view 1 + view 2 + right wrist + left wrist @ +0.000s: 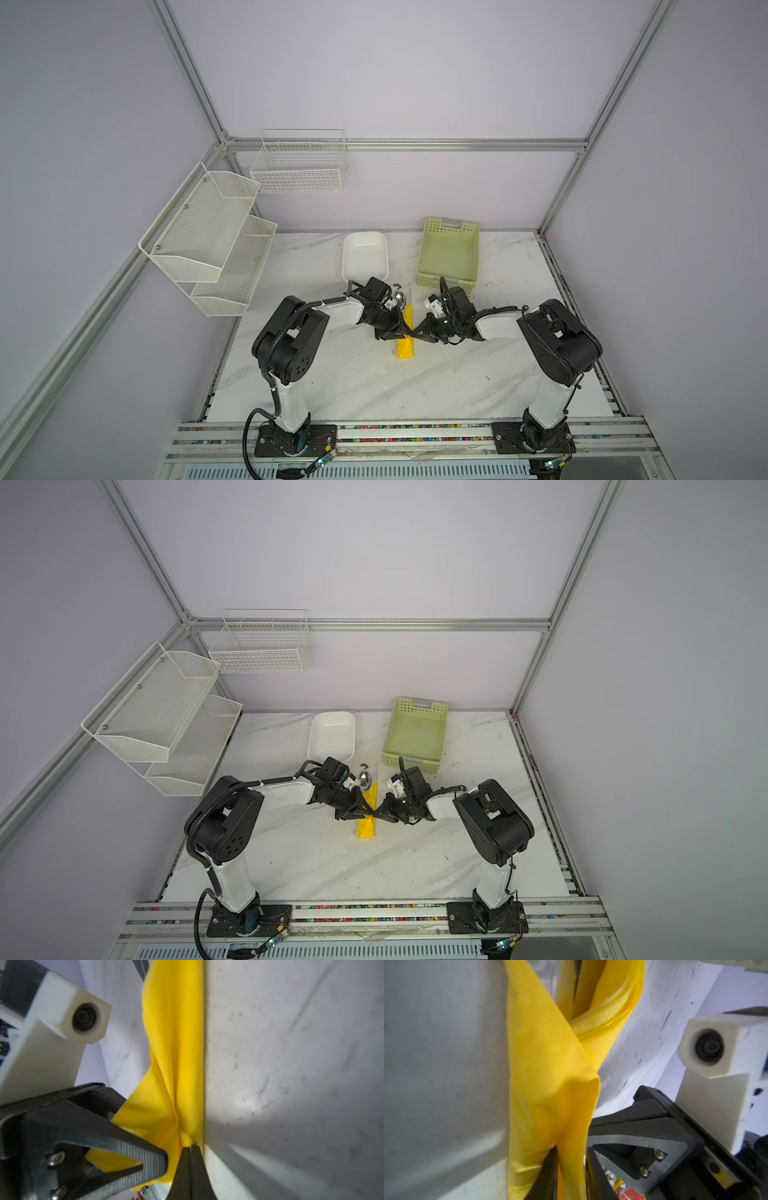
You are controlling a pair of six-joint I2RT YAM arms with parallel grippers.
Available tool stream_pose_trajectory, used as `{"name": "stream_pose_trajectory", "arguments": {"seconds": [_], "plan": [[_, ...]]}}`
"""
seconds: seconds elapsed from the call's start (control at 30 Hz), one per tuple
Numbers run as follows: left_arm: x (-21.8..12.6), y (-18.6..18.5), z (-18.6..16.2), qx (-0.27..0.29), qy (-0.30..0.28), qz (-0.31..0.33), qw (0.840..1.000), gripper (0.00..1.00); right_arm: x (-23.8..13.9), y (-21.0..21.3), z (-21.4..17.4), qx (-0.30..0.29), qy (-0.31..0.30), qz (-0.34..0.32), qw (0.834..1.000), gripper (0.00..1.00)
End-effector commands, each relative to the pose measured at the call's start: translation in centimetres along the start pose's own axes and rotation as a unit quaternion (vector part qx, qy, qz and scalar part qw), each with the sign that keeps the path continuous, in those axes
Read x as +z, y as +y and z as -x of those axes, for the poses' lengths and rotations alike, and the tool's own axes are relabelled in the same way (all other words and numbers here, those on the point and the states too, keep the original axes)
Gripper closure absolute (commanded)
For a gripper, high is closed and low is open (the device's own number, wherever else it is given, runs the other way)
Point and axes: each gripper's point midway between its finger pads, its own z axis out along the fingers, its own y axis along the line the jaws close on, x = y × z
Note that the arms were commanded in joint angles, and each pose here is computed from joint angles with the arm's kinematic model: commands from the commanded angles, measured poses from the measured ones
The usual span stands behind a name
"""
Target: Place the utensils on the paper napkin and roll it up
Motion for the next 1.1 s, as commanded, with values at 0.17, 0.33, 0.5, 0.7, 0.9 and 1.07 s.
{"name": "stream_pose_trajectory", "arguments": {"seconds": [0.17,0.33,0.5,0.7,0.9,1.07], "plan": [[0.5,1.6,-0.4,-0.022,0.005,0.033,0.999,0.61,-2.5,0.1,-1.4,0.001,-0.035,-0.046,0.998,1.0],[0.4,1.6,-0.4,-0.021,0.004,0.034,0.999,0.57,-2.5,3.0,-2.5,-0.017,-0.068,-0.018,0.997,0.97],[0.3,1.7,-0.5,-0.022,0.003,0.036,0.999,0.55,-1.6,5.6,-2.8,-0.049,-0.101,-0.002,0.994,0.88],[0.4,1.8,-0.7,-0.024,0.005,0.036,0.999,0.54,-1.1,6.8,-2.5,-0.084,-0.154,-0.019,0.984,0.73],[0.5,1.9,-0.7,-0.027,0.007,0.037,0.999,0.54,-1.0,6.4,-1.6,-0.104,-0.206,-0.078,0.97,0.68],[0.5,1.9,-0.5,-0.029,0.006,0.037,0.999,0.54,-0.7,6.0,-1.2,-0.115,-0.223,-0.098,0.963,0.68]]}}
